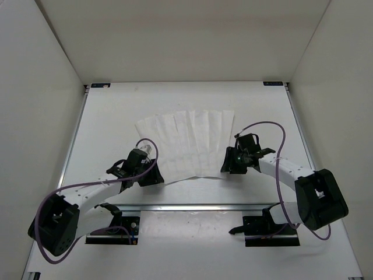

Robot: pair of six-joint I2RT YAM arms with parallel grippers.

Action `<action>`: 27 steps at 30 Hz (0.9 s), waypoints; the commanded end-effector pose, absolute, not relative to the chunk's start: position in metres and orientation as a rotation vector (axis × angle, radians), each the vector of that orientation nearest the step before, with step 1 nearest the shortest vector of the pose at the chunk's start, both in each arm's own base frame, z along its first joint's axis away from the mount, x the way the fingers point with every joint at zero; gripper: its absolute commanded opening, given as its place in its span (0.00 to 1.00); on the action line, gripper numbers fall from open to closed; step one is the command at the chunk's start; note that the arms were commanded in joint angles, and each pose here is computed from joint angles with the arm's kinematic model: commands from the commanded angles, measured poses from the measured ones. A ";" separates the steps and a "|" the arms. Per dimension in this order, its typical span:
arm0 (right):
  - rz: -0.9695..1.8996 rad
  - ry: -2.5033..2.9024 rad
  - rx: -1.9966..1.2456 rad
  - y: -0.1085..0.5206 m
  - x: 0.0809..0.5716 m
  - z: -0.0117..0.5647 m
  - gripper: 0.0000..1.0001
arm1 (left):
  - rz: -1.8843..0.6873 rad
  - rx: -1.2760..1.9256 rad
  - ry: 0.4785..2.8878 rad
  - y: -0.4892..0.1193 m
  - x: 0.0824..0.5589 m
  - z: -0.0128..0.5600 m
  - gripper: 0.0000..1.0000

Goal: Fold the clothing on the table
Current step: Fold the skirt

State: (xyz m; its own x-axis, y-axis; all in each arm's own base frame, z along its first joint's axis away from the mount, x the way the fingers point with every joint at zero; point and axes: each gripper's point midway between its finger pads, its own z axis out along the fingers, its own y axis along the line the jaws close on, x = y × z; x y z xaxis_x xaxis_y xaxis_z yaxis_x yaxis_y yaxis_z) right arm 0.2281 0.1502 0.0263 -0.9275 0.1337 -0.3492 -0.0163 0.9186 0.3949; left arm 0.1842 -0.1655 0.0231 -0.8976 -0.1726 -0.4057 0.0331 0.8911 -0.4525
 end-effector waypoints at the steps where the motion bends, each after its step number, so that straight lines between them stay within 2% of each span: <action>1: 0.557 2.688 0.062 0.155 0.232 0.020 0.43 | -0.637 -0.118 2.599 -0.170 0.186 0.017 0.54; 4: 0.572 2.707 0.053 0.161 0.226 0.017 0.30 | -0.651 -0.122 2.581 -0.175 0.190 0.020 0.29; 6: 0.572 2.727 0.043 0.163 0.218 0.018 0.12 | -0.648 -0.127 2.573 -0.173 0.191 0.021 0.00; 8: 0.588 2.719 0.043 0.165 0.217 0.024 0.00 | -0.641 -0.113 2.574 -0.172 0.192 0.025 0.00; 15: 0.611 2.701 -0.028 0.162 0.198 0.065 0.00 | -0.577 -0.055 2.584 -0.154 0.177 0.058 0.00; 20: 0.692 2.669 -0.056 0.160 0.174 0.096 0.00 | -0.642 -0.048 2.510 -0.148 0.164 0.099 0.00; 27: 0.814 2.632 -0.078 0.154 0.131 0.119 0.00 | -0.728 -0.042 2.512 -0.142 0.132 0.115 0.00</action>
State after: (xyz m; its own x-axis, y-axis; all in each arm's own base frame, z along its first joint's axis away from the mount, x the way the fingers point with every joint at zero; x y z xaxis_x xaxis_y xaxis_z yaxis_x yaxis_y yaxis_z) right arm 0.1545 0.1604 0.1159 -0.9070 0.0732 -0.4146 -0.1716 0.8349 0.5229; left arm 0.1531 -0.1543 0.1148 -0.8359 -0.1759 -0.5199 0.1423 0.8454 -0.5148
